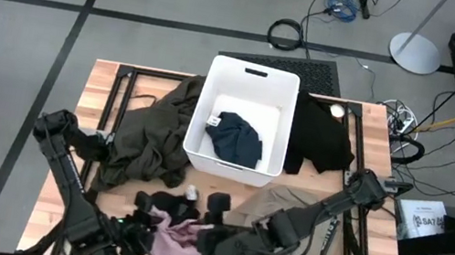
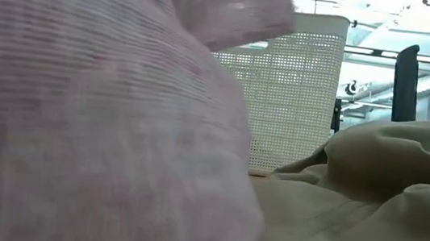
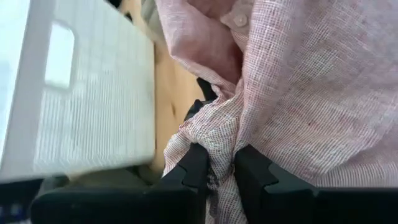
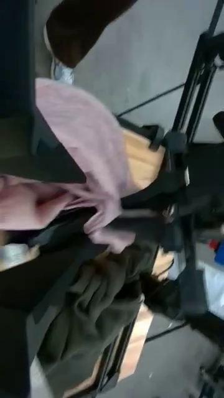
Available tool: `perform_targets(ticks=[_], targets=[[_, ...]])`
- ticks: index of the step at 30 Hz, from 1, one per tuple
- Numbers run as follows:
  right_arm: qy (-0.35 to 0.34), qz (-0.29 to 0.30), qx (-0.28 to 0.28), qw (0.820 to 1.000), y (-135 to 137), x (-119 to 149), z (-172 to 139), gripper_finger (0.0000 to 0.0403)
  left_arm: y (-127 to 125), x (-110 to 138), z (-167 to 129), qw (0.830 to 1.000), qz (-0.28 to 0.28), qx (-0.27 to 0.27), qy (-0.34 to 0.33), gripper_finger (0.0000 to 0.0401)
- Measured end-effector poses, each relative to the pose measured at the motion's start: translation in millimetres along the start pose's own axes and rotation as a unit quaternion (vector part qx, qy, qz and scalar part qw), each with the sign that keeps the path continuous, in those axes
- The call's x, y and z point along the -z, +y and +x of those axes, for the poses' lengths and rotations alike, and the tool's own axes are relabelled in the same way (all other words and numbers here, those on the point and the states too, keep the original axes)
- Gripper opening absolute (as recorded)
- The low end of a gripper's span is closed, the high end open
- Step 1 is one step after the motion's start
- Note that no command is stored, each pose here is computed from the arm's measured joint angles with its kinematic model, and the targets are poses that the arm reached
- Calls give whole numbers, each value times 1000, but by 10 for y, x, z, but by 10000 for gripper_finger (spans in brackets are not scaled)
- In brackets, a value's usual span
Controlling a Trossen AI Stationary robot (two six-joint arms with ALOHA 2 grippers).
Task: Sort clothes
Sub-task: Put the pink shirt into the white laundry bin
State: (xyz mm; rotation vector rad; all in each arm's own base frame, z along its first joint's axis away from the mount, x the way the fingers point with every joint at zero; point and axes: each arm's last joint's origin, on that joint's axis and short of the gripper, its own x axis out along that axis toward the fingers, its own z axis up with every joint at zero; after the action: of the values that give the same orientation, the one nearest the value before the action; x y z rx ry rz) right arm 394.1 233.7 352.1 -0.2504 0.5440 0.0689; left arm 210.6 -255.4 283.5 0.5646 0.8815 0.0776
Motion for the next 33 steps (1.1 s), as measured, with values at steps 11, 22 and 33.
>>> perform_targets(ticks=[11,22,33], targets=[[19,29,31,999,34,184,478,327,99,-116,105,997,52,-41,-29,50],[56,54,67,995,-99,413,920,349,116,-122,116,997,57,-50,-30,50],[81,46,71,993,-104,470,925,316,117,-118,117,997,53,-48,-28,60]])
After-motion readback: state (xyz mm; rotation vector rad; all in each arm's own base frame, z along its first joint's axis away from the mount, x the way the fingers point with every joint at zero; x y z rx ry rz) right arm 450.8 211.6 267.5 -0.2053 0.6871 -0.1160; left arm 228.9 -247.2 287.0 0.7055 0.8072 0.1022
